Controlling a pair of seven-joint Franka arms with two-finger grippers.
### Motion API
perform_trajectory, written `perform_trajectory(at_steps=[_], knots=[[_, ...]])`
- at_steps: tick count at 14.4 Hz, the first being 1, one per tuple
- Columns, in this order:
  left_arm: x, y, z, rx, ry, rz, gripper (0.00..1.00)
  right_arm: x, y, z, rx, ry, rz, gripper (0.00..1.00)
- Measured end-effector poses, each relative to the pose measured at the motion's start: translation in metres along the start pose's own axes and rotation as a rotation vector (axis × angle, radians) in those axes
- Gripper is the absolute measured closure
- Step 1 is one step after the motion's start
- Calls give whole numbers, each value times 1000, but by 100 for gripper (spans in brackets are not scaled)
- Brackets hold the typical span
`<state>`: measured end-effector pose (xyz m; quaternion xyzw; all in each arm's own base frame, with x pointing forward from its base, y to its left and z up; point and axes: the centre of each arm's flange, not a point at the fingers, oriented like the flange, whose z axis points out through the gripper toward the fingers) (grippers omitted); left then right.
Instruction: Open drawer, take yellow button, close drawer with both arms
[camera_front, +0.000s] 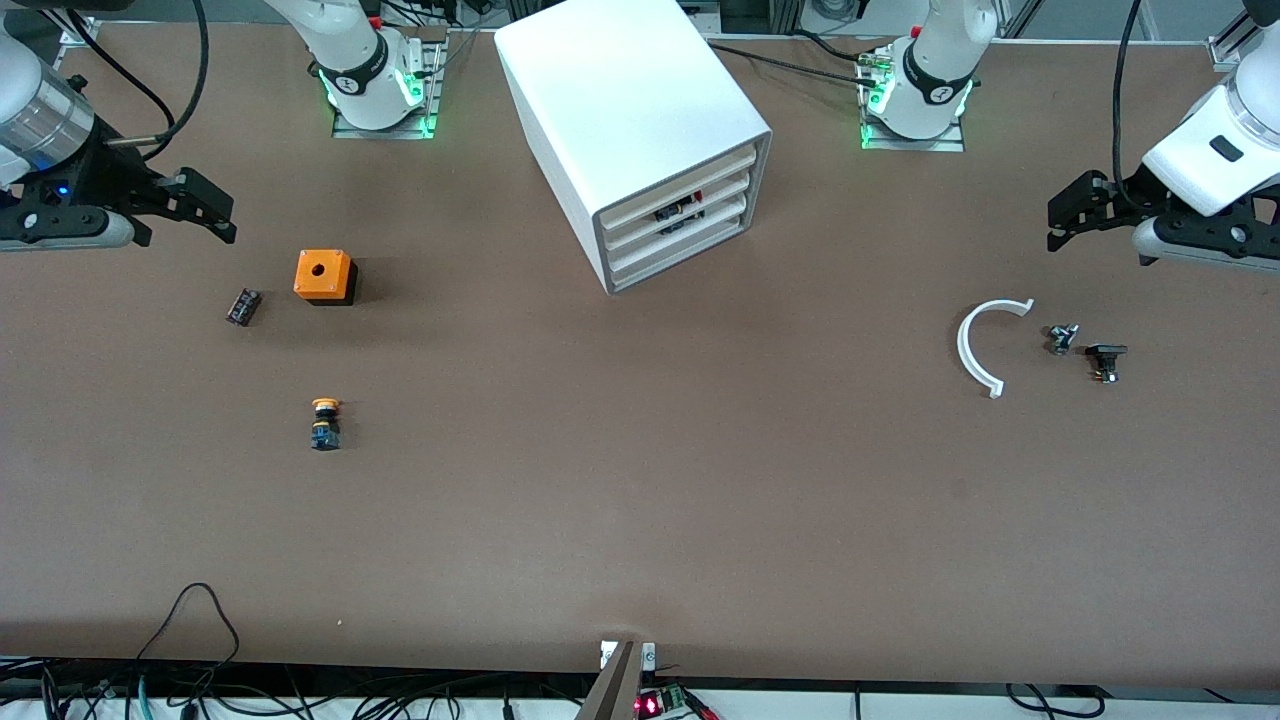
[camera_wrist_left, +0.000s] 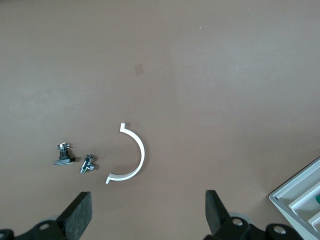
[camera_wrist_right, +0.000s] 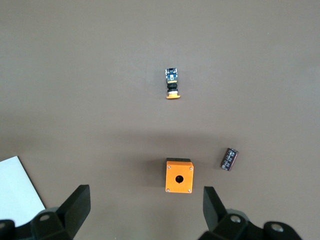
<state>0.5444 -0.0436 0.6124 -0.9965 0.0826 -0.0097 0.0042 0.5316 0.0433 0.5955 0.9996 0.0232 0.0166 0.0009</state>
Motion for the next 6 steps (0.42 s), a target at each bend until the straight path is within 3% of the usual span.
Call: perform_trajectory(at_steps=[6], knots=[[1,-9,5,-2,-3,-12,0,7,4,-15,2,5,7,0]])
